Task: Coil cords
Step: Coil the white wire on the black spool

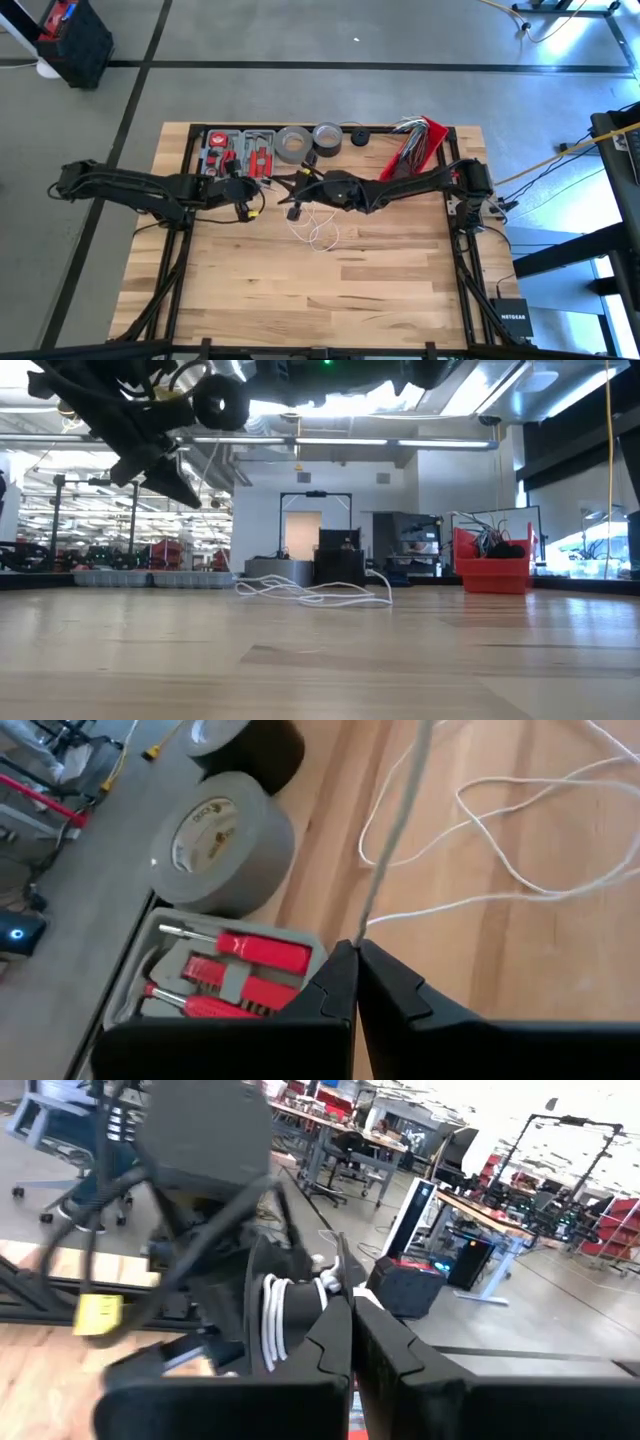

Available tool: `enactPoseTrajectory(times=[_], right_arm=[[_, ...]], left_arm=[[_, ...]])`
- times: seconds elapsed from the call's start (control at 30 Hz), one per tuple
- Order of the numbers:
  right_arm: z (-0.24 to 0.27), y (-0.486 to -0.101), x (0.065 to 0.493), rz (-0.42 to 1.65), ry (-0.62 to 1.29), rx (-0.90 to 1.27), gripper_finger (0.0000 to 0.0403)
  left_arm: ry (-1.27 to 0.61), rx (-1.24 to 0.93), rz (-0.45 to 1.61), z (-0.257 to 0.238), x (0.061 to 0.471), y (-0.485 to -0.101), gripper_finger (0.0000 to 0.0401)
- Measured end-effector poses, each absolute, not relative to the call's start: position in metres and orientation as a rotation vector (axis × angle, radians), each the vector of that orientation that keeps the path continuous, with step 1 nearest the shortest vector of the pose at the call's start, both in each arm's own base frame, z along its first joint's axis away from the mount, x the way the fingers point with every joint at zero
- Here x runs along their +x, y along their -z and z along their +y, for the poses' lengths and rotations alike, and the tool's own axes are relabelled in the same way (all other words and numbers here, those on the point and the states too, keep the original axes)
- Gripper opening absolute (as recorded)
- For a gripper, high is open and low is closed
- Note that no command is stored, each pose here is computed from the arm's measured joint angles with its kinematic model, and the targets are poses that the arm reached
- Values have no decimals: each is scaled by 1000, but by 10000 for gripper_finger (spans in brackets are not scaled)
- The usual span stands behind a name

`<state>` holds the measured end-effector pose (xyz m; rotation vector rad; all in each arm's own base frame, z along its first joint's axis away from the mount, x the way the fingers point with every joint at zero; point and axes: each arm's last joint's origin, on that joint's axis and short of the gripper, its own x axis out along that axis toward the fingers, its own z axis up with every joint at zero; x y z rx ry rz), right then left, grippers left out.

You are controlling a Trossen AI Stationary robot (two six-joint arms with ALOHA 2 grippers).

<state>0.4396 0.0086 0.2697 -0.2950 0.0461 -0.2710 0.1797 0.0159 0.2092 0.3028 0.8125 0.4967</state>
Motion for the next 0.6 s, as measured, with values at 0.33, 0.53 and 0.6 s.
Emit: enactPoseTrajectory(times=[0.33, 0.53, 0.6], right_arm=[[11, -270, 439, 51, 290, -301, 5], [11, -271, 439, 46, 293, -302, 5], [11, -272, 439, 39, 297, -300, 5]], left_arm=[[-507, 257, 806, 15, 180, -208, 45], [-492, 254, 809, 14, 180, -208, 96], [-435, 242, 799, 13, 181, -209, 107]])
